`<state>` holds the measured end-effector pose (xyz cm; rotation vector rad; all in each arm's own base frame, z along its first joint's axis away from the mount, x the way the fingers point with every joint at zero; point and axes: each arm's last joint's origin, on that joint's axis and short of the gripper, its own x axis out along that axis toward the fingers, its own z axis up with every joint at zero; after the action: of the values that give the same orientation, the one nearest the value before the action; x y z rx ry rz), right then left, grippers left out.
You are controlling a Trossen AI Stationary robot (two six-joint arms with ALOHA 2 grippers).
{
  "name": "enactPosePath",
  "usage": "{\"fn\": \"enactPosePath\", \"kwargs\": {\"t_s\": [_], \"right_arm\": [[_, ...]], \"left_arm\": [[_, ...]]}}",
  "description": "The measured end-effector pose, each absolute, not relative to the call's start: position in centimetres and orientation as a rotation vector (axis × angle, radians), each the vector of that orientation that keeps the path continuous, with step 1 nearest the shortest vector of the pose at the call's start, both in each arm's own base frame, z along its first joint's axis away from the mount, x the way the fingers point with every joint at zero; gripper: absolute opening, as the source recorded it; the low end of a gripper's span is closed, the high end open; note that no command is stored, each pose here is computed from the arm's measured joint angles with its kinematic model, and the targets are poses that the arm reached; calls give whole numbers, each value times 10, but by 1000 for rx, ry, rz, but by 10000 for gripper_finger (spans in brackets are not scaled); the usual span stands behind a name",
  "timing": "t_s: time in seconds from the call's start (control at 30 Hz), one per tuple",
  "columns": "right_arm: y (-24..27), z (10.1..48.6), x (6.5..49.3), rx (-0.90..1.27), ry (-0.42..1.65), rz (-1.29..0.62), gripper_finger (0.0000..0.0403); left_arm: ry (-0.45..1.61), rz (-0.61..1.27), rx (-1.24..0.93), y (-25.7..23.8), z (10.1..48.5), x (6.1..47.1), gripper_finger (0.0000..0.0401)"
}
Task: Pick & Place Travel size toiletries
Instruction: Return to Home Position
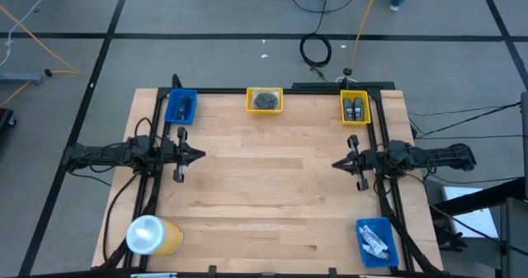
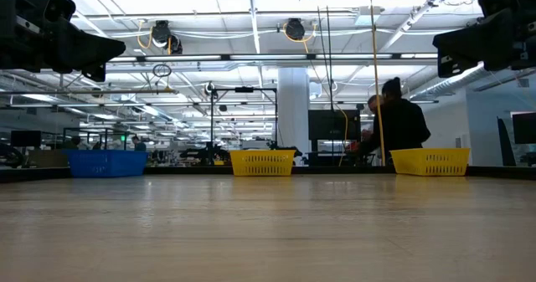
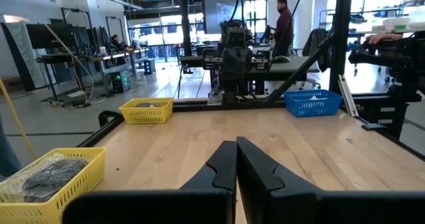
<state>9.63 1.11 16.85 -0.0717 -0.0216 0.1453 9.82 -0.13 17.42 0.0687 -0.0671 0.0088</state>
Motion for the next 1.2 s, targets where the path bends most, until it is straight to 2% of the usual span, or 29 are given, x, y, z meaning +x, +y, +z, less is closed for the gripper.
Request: {"fn": "enactPosePath", "kwargs": {"t_s": [1.2], "right_arm": [[10,173,97,-90,-71,132,4]], "left_arm": [[-68,9,69,-1,174,98,10]]}}
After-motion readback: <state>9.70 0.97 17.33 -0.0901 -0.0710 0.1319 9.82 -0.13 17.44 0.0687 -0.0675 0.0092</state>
